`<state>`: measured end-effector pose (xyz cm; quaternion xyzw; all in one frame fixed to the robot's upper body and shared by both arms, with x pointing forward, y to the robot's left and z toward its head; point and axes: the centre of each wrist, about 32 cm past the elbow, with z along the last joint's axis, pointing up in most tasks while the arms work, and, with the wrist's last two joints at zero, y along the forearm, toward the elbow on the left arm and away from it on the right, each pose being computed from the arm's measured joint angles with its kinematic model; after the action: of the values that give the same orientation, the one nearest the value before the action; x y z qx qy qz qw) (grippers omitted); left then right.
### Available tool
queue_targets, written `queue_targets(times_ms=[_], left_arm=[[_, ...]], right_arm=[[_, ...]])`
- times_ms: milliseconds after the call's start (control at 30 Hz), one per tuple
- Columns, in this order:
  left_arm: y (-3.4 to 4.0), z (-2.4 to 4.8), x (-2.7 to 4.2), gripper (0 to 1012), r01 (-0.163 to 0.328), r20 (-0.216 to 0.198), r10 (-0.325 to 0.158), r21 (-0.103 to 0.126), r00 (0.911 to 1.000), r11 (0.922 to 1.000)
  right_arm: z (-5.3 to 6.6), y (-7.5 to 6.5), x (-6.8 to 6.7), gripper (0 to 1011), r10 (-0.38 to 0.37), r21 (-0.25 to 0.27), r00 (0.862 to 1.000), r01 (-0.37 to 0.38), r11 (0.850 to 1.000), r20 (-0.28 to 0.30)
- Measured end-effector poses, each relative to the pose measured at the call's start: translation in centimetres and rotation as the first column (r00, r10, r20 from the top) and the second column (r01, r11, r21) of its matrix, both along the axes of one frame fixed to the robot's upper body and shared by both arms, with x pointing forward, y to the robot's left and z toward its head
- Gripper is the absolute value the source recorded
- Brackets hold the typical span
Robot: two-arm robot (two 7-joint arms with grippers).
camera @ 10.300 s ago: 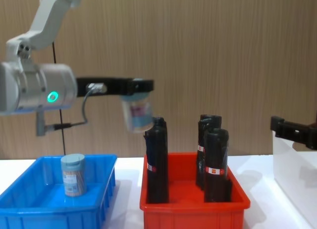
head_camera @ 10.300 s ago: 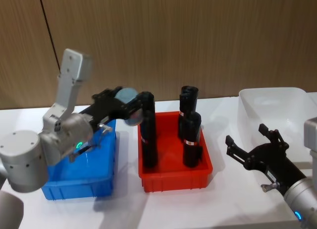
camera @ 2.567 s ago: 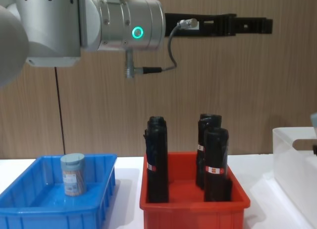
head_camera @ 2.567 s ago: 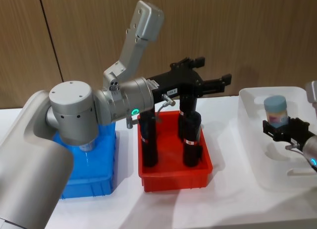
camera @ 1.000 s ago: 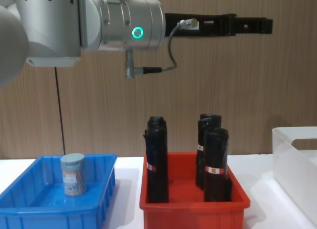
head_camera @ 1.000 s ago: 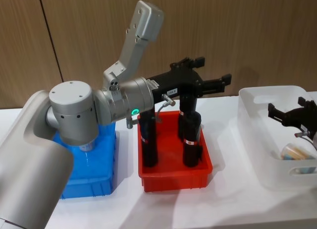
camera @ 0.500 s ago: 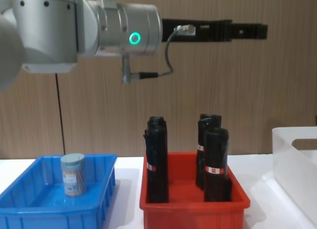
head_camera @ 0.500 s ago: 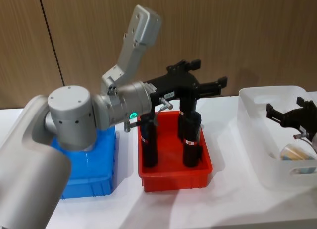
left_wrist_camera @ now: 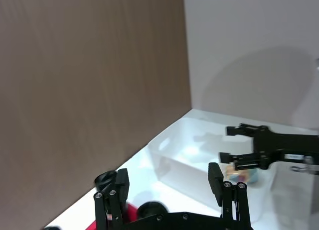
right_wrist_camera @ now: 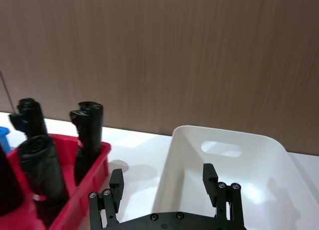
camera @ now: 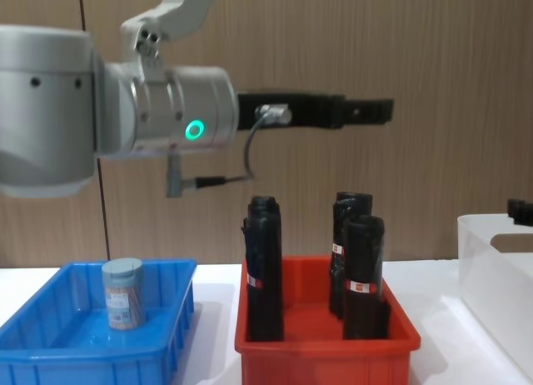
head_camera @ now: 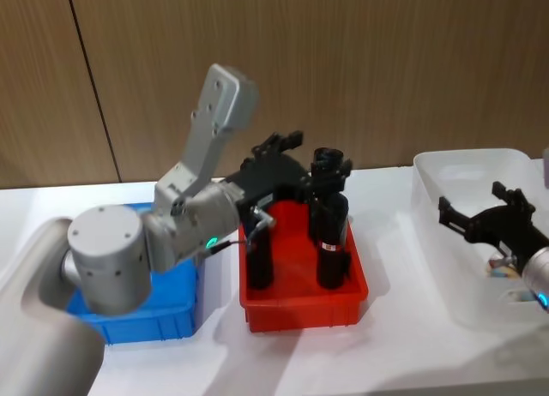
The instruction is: Pick the cotton swabs from the blue box and place them into the white box.
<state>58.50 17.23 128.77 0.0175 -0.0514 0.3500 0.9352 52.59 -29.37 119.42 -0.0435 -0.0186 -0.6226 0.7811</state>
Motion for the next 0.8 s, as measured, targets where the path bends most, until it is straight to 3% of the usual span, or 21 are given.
queue_targets(times_ms=[133,333,433,633,700,800], left_arm=[[0.33,-1.04,-0.84,1004,-0.048,0.014,0.048,0.009,0.9988,0.9988],[0.92,-2.8,-2.41,1004,-0.132,0.041,0.131,0.022,0.9905,0.991],[1.08,-3.29,-2.92,1004,-0.156,0.05,0.154,0.026,0.9867,0.9874],[1.53,-4.66,-4.38,1004,-0.222,0.077,0.219,0.033,0.9727,0.9744],[1.73,-5.35,-5.17,1004,-0.256,0.09,0.252,0.034,0.9635,0.9661],[1.82,-5.63,-5.52,1004,-0.269,0.096,0.265,0.035,0.9595,0.9625]], right_arm=[[-0.2,0.8,-1.1,1001,0.017,0.004,1.0,-0.017,1.0,0.014],[-0.4,2.1,-2.8,1001,0.044,0.013,0.998,-0.044,0.999,0.036],[-0.5,2.9,-4.0,1001,0.06,0.019,0.997,-0.061,0.998,0.048],[-0.6,4.0,-5.6,1001,0.083,0.034,0.994,-0.085,0.996,0.067],[-0.6,4.4,-6.3,1001,0.091,0.04,0.993,-0.094,0.995,0.073],[-0.6,4.8,-6.9,1001,0.099,0.047,0.992,-0.103,0.994,0.081]])
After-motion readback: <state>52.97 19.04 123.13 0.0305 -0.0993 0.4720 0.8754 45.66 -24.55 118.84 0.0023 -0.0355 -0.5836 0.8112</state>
